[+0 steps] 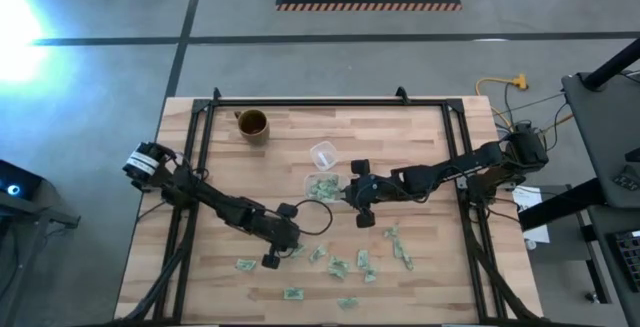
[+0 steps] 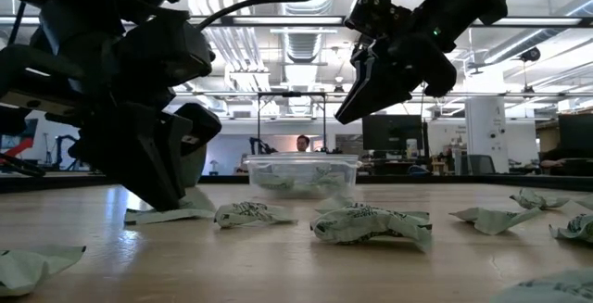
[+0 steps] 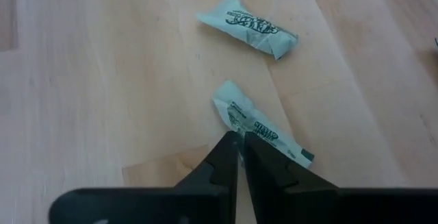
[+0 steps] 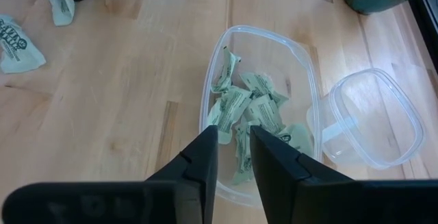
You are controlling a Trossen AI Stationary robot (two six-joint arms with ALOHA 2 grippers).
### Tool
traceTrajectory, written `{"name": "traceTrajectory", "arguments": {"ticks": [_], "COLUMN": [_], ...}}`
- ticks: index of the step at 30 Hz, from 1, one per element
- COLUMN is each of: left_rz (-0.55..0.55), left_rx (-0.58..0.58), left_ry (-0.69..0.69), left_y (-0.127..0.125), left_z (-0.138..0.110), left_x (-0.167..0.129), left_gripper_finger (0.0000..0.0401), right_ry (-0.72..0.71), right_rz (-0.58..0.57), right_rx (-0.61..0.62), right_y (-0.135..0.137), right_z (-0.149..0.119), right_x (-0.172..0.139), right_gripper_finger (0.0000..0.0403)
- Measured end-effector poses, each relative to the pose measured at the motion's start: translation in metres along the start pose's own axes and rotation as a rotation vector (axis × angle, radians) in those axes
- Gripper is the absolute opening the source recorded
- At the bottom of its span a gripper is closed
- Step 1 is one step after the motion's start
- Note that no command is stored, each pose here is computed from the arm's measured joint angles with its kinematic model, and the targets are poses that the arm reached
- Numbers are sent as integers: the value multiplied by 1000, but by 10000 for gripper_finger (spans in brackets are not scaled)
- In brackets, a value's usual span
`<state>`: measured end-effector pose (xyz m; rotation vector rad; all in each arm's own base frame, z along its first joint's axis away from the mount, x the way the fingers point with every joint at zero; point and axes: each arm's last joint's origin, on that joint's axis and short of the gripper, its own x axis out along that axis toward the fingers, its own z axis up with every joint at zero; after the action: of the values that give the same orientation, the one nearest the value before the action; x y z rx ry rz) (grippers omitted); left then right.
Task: Pick and place Stevia / Truvia into bins
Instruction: Put the stevia packet into the bottom transparent container
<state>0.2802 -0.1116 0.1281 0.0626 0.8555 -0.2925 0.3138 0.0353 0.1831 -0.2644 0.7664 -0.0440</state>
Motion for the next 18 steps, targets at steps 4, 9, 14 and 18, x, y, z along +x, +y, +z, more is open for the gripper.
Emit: {"name": "traceTrajectory", "arguments": {"ticks": [4,9,14,18], "left_rz": [26,99,116,92], "left_rx": [24,49,39,13], "left_ry": [-11,-56,-85,-87], "left_y": [1,2,2,2], "left_z": [2,9,13,13], "left_x": [-3,-13,-20,-20], "left_gripper_finger": [8,8,8,12], "right_ry": [0,0,1,0], "right_rz": [0,0,0,0], "right_rx": [0,-3,-2,-1], "right_y": [0,0,0,0], "right_z": [0,0,0,0], "right_x": [0,0,0,0], "right_gripper_finger": [73,68,73,78]}}
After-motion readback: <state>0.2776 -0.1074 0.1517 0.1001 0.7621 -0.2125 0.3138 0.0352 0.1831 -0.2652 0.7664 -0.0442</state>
